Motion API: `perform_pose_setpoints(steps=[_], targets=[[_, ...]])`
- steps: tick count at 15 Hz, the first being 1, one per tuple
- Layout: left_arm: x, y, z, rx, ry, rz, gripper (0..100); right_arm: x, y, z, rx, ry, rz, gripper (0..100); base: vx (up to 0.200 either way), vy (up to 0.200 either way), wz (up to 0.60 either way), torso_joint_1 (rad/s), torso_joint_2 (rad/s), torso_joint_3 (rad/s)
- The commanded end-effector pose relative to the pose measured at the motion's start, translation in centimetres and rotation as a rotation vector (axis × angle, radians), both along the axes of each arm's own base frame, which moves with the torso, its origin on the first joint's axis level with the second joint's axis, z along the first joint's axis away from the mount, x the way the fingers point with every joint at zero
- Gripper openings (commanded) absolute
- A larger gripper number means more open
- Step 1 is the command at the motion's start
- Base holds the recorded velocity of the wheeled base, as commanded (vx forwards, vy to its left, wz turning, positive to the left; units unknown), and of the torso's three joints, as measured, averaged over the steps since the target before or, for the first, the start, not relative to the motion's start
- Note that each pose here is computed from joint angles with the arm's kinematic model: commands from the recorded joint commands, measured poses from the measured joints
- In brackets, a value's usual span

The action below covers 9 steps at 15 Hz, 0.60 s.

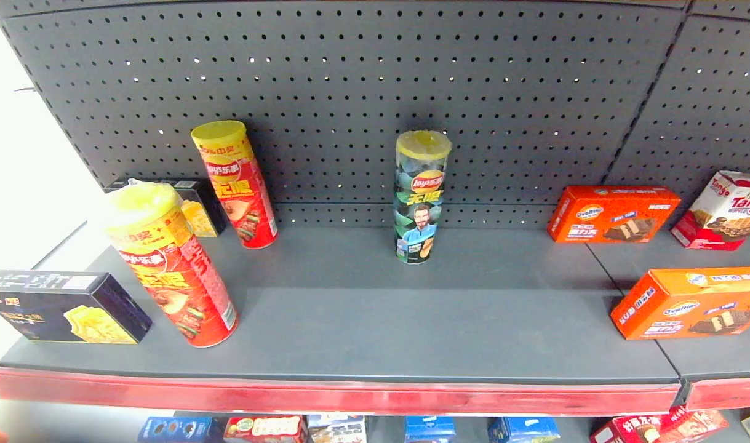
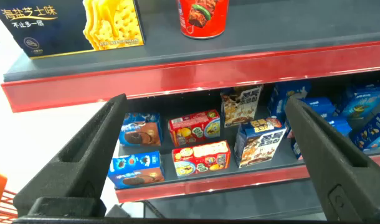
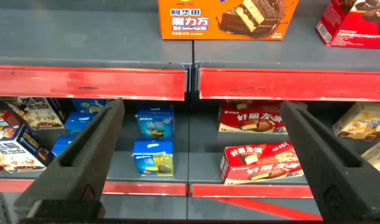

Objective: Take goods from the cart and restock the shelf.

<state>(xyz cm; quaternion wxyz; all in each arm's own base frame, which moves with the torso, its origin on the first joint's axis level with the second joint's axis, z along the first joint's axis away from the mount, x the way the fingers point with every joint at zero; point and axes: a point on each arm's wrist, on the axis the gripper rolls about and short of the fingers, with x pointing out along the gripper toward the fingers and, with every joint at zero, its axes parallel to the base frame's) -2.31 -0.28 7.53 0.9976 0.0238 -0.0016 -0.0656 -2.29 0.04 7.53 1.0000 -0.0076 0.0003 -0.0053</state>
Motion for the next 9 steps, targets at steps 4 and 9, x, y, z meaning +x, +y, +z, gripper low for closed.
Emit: perform_pose_setpoints(steps=[4,9], targets=[[0.01,0.0,0.0,0.0,0.002,-0.001,100,0.01,0.0,0.0,-0.003,0.001,-0.003,100,0.0,0.0,0.3,0.001,0.0,0.001],[0.01,0.0,0.0,0.0,0.002,-0.001,100,0.01,-0.01,0.0,-0.003,0.001,-0.006,100,0.0,0.0,0.6,0.007,0.0,0.001]])
